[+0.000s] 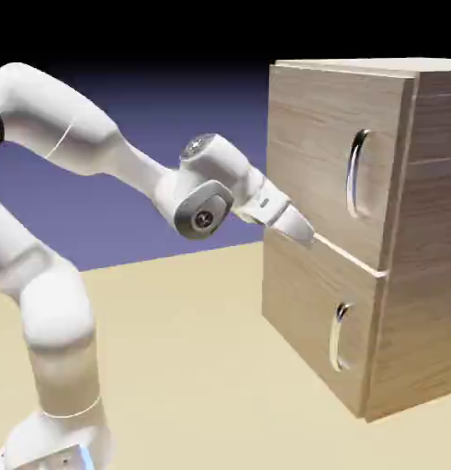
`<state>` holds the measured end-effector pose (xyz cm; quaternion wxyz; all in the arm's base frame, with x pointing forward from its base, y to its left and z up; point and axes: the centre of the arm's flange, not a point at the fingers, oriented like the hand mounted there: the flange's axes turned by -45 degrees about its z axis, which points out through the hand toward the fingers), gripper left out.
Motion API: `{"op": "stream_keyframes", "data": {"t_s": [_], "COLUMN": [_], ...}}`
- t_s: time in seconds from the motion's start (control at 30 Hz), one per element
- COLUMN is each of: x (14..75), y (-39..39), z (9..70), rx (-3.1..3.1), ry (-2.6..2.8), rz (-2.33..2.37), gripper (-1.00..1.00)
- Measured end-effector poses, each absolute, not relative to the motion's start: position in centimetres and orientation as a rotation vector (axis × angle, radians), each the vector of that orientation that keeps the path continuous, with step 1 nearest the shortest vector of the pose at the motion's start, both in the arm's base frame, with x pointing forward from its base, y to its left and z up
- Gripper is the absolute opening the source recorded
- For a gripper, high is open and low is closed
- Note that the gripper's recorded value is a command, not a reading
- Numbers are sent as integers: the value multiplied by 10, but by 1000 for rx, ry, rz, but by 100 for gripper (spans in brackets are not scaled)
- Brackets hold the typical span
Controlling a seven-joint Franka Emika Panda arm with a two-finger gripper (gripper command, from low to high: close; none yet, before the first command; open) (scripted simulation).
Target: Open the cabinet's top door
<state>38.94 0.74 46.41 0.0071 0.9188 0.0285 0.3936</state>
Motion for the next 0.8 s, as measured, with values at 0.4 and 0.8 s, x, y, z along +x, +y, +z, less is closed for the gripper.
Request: {"op": "stream_keyframes", "data": {"t_s": [0.4, 0.8], "x": [382, 368], "y": [26, 27], "z": [515, 547], "rx": [2769, 2646], "ry": [142, 151], "rz": [1407, 1595], "gripper": [0, 0]}}
